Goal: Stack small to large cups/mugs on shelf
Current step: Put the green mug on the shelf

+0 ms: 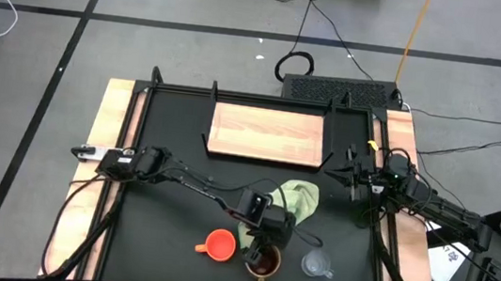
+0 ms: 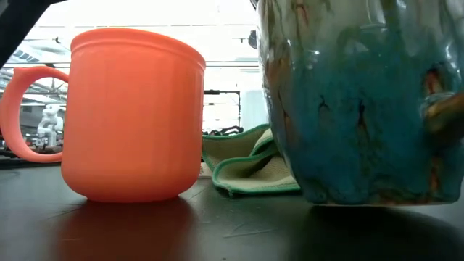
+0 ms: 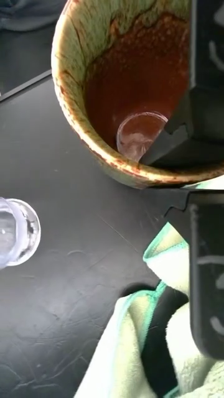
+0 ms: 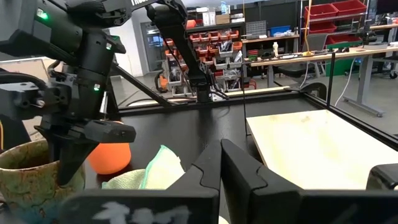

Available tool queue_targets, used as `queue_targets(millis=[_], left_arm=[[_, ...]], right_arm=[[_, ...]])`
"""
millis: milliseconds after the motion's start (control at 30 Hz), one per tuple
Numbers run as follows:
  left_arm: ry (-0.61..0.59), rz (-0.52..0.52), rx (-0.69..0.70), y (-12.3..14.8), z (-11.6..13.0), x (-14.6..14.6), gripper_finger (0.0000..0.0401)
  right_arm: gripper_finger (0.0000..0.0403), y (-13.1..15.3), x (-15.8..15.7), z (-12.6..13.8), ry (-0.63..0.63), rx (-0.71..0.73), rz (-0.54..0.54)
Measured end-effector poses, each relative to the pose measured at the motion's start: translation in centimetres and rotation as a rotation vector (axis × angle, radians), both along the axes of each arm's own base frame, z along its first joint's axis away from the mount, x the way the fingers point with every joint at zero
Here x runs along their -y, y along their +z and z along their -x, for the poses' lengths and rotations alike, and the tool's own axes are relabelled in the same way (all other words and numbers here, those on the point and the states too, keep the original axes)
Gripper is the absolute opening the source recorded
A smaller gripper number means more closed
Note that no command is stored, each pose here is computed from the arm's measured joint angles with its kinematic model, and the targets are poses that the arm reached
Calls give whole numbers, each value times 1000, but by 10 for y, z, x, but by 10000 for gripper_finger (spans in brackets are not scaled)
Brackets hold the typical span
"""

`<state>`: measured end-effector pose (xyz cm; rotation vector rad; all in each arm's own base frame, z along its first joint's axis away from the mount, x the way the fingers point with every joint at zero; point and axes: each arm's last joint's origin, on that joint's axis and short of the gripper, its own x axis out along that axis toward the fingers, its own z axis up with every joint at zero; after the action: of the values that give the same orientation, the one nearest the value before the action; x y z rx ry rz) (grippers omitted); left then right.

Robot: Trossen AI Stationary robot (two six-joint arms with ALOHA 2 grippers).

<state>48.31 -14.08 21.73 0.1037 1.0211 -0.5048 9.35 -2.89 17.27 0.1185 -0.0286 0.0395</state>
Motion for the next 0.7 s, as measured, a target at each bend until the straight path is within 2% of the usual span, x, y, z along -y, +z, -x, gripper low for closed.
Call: queue_targets(millis=[367,700], left_arm=[[-22,-12,10,0,1,3,35],[-14,-86,53,12,1,-4,35]], right_arm=[[0,0,0,0,0,0,0],[0,0,0,0,0,0,0]])
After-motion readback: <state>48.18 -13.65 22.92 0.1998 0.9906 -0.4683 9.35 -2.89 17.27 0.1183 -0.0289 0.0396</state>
